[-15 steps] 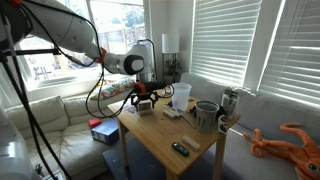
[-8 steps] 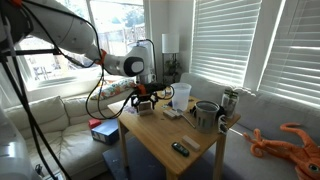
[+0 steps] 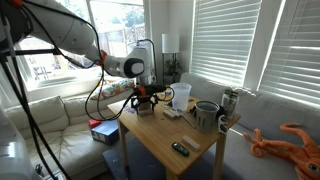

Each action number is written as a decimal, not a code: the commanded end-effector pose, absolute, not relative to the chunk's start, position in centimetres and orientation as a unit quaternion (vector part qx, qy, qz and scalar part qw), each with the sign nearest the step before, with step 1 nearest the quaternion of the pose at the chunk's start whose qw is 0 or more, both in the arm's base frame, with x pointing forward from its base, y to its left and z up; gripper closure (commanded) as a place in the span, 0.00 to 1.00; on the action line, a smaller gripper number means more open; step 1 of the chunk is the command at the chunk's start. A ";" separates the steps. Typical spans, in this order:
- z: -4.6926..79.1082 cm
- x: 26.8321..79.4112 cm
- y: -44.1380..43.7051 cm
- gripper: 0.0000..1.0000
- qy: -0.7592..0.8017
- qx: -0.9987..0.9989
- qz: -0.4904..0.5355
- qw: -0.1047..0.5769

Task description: Stack the blocks

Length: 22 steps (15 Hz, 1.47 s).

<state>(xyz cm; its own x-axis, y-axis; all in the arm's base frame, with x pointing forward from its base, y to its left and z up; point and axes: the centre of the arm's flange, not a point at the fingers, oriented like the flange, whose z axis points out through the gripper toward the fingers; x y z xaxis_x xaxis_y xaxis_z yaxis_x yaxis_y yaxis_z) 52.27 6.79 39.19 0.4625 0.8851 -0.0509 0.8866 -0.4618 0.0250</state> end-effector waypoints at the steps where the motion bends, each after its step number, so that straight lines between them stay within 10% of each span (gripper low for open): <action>1: 39.6 51.5 6.2 0.31 0.522 0.853 -0.010 0.025; 22: 48.7 49.9 7.6 0.41 0.512 0.858 0.039 0.013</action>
